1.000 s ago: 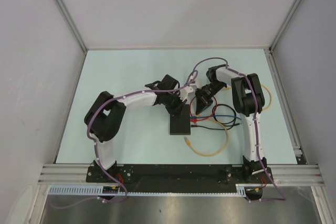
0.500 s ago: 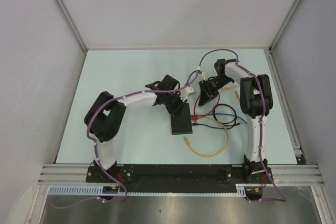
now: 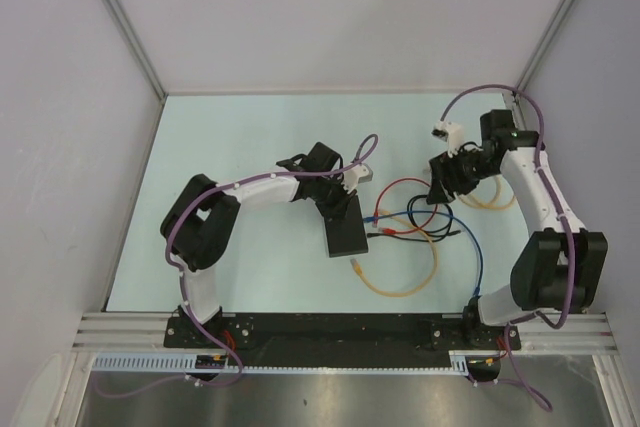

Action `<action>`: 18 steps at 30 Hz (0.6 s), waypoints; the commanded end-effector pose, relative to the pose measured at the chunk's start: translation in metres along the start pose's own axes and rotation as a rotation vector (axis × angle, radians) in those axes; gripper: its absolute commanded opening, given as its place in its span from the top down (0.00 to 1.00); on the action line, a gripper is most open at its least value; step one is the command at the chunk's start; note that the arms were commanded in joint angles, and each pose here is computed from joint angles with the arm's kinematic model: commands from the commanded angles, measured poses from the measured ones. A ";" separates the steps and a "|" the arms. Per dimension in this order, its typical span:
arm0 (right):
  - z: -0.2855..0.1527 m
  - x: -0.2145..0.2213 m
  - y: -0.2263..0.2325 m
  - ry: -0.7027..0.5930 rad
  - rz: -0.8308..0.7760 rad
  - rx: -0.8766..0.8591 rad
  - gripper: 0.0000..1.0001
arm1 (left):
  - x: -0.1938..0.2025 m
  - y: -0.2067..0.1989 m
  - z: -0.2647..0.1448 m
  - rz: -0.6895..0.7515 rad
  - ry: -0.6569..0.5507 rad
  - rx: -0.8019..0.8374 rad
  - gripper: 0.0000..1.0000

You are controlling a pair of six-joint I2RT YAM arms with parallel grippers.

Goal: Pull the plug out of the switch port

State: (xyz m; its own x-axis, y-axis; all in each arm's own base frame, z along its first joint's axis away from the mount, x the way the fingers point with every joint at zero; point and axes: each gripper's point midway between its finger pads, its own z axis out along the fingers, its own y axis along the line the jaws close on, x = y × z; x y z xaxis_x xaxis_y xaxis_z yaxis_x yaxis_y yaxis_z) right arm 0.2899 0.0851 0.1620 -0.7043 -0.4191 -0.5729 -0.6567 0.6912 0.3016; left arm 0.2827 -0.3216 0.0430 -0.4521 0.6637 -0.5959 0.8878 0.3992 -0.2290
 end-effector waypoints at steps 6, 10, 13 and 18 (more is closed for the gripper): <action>0.034 0.089 0.021 0.335 0.231 -0.174 0.33 | 0.020 -0.004 0.000 -0.001 0.082 0.001 0.89; 0.043 0.109 0.014 0.442 0.269 -0.173 0.34 | 0.022 -0.002 -0.002 0.007 0.085 -0.011 0.89; 0.045 0.116 0.012 0.478 0.269 -0.169 0.33 | 0.023 -0.001 -0.002 0.010 0.087 -0.015 0.89; 0.062 0.130 0.011 0.569 0.280 -0.169 0.34 | 0.021 -0.002 0.000 0.012 0.088 -0.012 0.89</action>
State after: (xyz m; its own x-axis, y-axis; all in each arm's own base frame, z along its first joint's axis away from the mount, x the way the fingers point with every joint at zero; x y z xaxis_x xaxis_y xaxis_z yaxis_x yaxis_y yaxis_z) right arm 0.2124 0.0753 0.0552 -0.8742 -0.4838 -0.0422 -0.4268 0.7238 0.5422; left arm 0.2827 -0.3216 0.0427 -0.4439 0.6695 -0.5955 0.8917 0.3952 -0.2204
